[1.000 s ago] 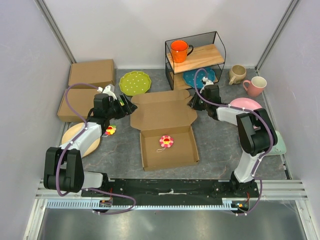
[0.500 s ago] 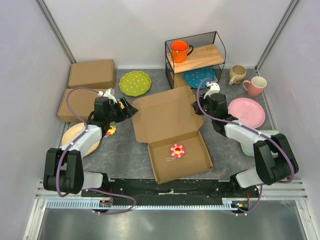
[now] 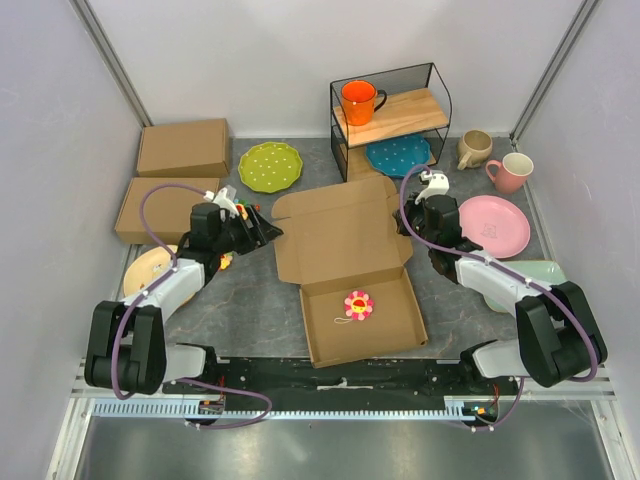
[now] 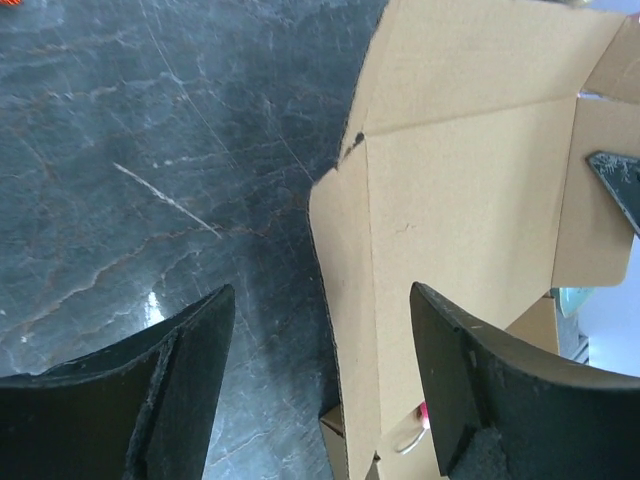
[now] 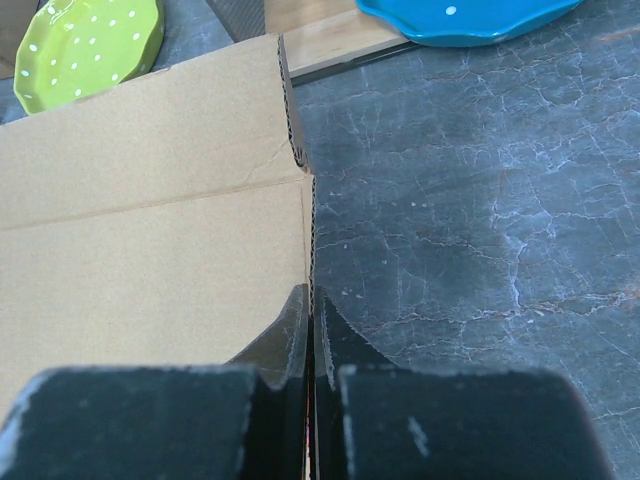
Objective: Fold the paper box
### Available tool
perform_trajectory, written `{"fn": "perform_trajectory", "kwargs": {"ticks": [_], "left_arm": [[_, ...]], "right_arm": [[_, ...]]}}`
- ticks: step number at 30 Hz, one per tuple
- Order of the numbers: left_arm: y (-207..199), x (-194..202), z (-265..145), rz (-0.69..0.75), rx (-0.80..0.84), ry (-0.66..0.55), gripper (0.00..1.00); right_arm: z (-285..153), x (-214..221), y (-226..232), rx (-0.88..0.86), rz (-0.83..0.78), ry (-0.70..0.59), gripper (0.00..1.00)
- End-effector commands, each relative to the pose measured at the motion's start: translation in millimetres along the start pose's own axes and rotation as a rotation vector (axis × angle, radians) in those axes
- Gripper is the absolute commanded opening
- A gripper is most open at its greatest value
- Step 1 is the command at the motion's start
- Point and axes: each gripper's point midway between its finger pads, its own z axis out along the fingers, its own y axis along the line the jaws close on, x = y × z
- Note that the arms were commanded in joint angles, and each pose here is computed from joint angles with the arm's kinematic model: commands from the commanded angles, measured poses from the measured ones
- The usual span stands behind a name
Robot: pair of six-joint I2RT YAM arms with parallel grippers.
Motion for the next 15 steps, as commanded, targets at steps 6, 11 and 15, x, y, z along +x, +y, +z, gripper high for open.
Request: {"fn": "perform_trajectory", "kwargs": {"ticks": [6,11,15], "left_arm": [[-14,10,14,-0.002,0.054,0.053,0.70],[-17,3,19,0.044,0.046,0.077,0.61],[-15,10,19,0.059,0.030,0.109,0.53]], "right_arm": [[-6,-12,7,-0.017,0.002,-0.047,0.00],[-9,-16,8,-0.019,-0.004,-0.053,0.00],[-9,-17,9,-0.017,-0.005,-0.056,0.00]]}}
